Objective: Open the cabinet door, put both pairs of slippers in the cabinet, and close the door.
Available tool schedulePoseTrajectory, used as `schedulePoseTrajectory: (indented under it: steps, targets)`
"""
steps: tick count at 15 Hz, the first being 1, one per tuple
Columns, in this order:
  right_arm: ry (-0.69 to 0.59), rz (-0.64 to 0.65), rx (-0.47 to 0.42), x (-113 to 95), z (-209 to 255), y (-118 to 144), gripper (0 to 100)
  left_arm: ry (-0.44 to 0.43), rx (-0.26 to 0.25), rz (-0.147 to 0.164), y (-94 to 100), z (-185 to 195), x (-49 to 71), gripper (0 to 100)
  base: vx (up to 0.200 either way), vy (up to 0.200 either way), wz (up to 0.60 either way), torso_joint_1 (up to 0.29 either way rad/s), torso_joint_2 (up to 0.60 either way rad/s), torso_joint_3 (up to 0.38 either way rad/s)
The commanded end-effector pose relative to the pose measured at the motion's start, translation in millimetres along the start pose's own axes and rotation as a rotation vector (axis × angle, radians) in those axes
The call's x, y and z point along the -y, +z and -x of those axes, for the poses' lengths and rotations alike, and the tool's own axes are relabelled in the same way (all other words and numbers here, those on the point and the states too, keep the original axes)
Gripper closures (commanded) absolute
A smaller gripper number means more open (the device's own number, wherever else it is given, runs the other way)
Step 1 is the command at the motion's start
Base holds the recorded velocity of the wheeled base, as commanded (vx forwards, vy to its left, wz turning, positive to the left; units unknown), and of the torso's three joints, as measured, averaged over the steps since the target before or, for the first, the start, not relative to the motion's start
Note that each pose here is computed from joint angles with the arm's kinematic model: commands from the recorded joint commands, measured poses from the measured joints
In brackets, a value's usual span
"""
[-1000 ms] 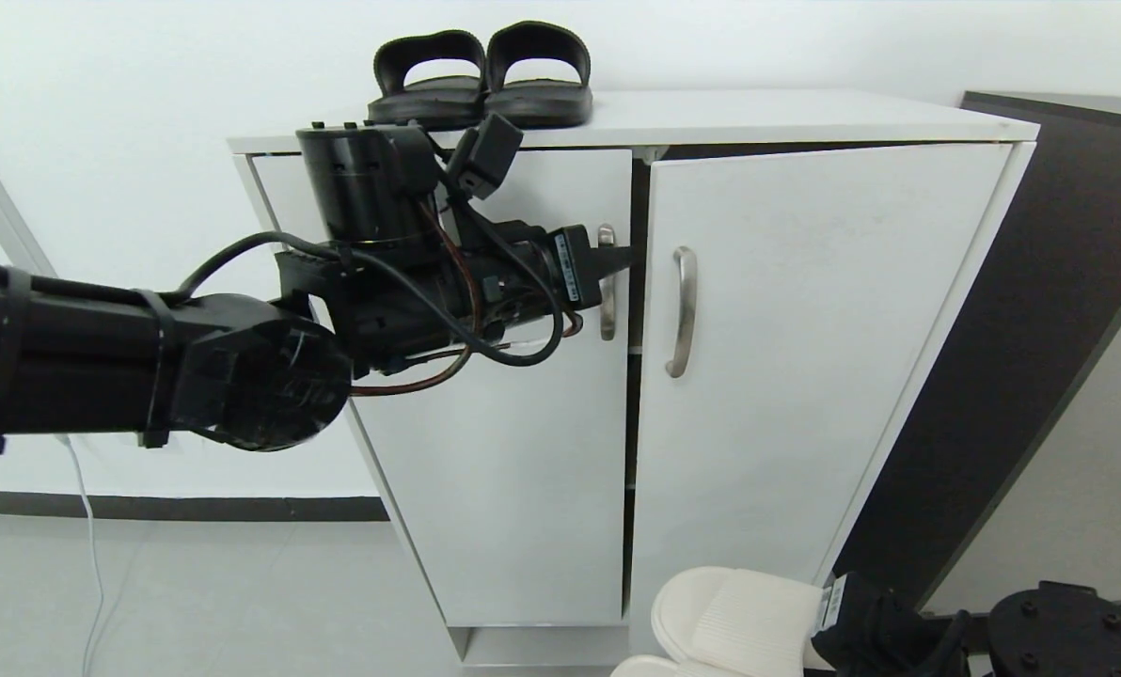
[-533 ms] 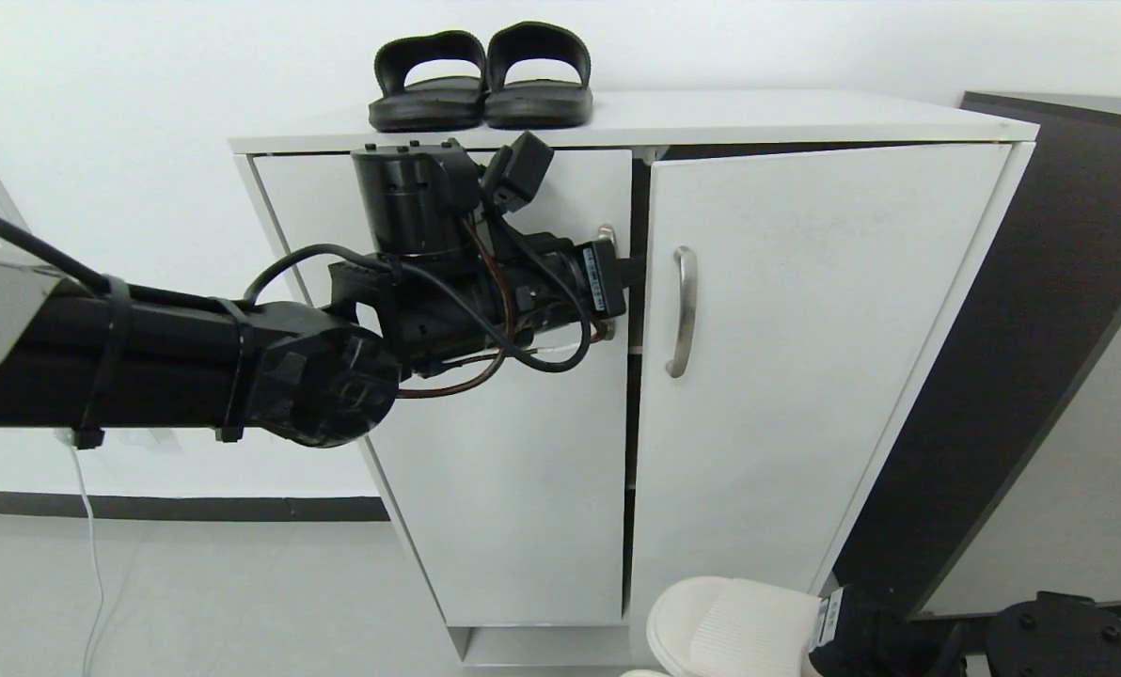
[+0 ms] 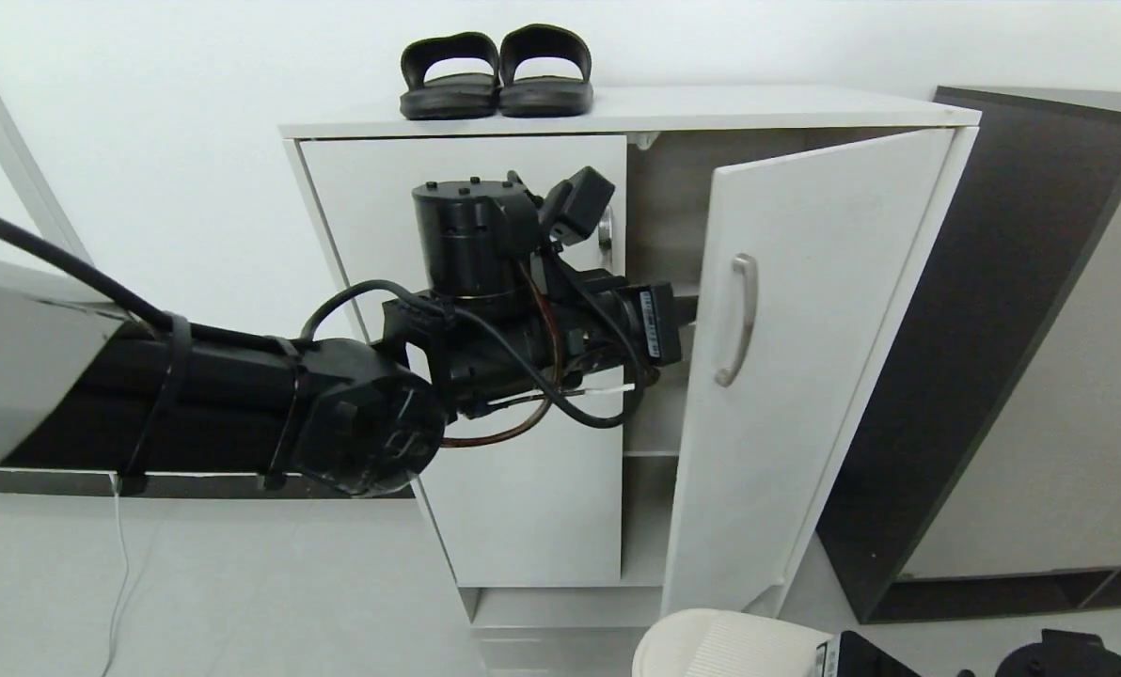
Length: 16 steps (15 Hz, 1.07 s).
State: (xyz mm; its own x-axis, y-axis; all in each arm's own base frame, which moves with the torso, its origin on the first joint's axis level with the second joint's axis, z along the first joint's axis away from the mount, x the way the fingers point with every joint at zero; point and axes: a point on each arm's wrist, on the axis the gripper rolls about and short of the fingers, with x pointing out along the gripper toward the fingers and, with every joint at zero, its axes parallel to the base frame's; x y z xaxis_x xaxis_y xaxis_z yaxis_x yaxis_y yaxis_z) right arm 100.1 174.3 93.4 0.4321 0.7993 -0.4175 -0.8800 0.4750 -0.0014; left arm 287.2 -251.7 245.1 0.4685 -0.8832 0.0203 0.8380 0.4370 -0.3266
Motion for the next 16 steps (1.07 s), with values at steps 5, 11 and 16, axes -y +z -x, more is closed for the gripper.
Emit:
schedulePoseTrajectory:
  steps: [5,11,16]
  targets:
    - [0.024,0.014,0.021,-5.8,4.4,-1.4,100,-0.132,0.045,-0.025,0.3,-5.8,39.5,100,-0.12,0.0,0.0,-0.001,0.0,0.001]
    - [-0.034,-0.008,0.035,4.4,-3.5,4.9,100,0.005,0.1,-0.038,18.4,44.2,9.2,100,0.0,0.0,0.0,0.0,0.0,0.0]
    - [-0.561,-0.248,0.131,64.4,-66.1,37.9,100,0.106,0.132,-0.086,40.8,127.8,26.4,100,0.0,0.0,0.0,0.0,0.0,0.0]
